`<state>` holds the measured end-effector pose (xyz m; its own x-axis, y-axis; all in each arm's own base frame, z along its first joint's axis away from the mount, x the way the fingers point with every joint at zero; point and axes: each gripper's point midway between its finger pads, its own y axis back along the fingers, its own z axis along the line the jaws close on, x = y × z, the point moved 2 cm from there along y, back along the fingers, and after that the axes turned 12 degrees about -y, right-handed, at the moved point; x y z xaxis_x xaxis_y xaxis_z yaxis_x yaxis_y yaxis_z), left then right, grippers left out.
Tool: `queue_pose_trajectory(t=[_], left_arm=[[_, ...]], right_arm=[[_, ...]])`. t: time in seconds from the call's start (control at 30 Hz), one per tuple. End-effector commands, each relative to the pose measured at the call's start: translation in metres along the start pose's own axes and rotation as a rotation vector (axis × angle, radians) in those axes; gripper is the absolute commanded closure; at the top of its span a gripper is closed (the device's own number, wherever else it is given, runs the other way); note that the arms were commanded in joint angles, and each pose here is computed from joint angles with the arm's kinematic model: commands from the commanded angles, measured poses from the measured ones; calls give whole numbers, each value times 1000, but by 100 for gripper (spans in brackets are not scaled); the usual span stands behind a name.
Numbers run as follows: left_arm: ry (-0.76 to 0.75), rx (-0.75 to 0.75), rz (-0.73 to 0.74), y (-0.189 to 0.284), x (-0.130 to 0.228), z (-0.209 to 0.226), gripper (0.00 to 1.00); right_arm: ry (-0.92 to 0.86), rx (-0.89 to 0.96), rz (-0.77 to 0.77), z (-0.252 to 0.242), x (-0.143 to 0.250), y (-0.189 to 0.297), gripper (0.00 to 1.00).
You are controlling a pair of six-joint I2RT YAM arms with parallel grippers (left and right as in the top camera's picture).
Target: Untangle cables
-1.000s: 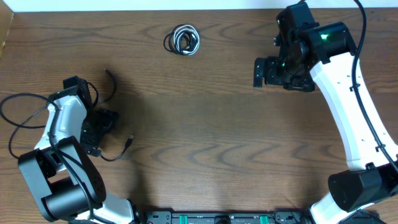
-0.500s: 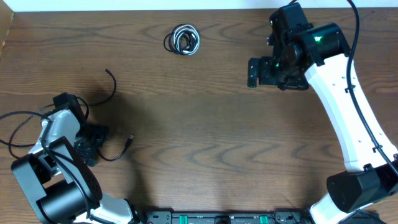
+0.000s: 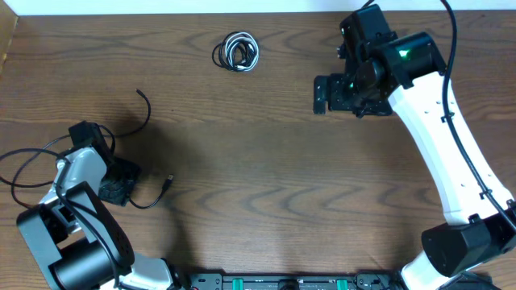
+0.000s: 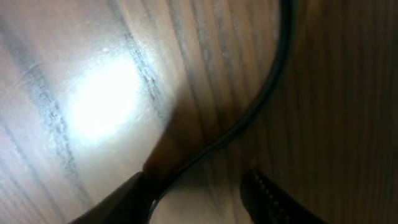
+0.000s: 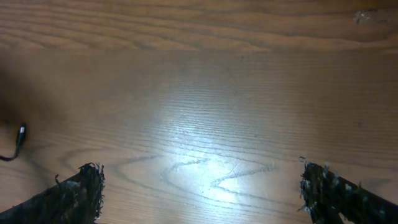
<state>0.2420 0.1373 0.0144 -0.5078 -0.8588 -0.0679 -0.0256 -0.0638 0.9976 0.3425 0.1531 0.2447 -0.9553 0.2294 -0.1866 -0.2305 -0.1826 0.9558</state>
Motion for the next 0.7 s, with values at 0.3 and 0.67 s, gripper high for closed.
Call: queue_pose_trajectory(t=[0.3, 0.67], left_arm=[[-1, -72, 76, -34, 37, 25, 66], [45, 15, -47, -16, -8, 11, 92]], right_arm=[[9, 1, 10, 5, 4, -2, 1], [11, 7, 18, 4, 7, -3, 1]])
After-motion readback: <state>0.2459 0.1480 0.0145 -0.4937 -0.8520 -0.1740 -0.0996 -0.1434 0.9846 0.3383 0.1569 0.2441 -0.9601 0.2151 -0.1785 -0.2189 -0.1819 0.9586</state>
